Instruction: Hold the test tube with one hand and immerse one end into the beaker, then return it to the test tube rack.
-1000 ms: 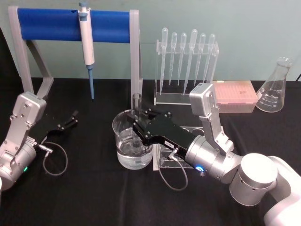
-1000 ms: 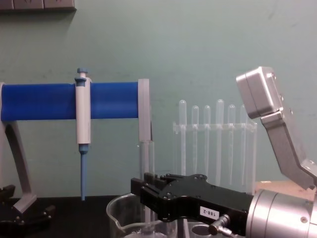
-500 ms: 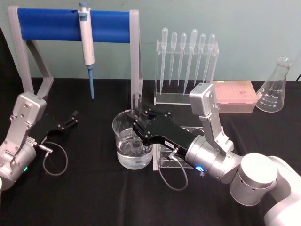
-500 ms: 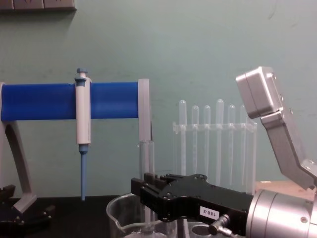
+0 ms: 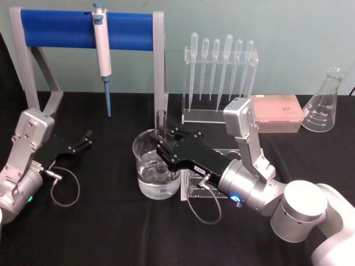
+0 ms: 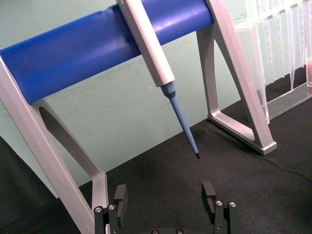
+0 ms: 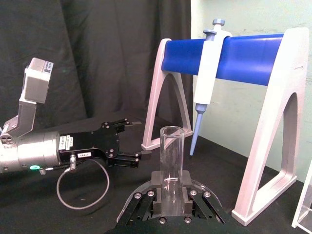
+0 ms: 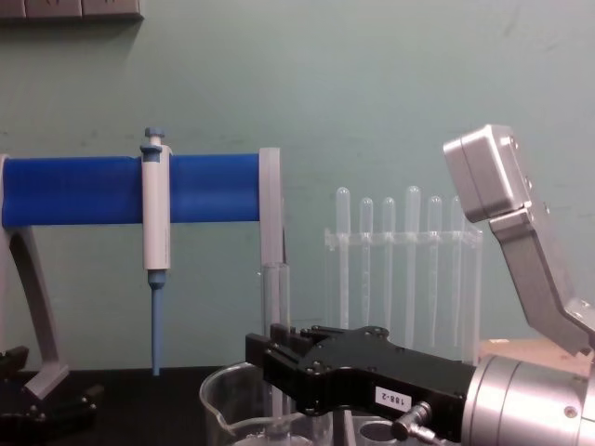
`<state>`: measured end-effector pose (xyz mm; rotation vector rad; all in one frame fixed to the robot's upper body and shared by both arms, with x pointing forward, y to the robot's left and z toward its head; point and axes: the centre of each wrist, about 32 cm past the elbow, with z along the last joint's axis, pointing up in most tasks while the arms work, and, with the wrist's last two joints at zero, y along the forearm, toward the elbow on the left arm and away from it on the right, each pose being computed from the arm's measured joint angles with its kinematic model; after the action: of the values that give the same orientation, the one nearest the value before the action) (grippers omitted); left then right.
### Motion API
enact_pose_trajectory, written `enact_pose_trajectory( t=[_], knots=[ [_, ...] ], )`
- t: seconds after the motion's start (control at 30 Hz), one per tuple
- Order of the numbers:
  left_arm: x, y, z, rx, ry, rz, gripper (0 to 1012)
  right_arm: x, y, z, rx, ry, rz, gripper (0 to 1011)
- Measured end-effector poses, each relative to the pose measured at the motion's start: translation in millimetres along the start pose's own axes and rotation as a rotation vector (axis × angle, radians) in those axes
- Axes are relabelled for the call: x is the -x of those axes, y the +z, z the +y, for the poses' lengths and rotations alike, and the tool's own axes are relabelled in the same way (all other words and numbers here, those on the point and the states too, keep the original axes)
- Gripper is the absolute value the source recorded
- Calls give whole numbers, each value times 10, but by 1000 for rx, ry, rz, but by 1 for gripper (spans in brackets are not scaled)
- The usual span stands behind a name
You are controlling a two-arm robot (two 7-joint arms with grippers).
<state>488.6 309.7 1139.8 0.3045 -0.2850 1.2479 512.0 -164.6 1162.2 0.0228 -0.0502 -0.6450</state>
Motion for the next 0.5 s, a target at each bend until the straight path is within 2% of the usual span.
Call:
enact_pose_trajectory(
  t=[0.5],
  knots=[
    [0,0,0,0,0,0,1000,0,0,0,0,0,0,224]
  ],
)
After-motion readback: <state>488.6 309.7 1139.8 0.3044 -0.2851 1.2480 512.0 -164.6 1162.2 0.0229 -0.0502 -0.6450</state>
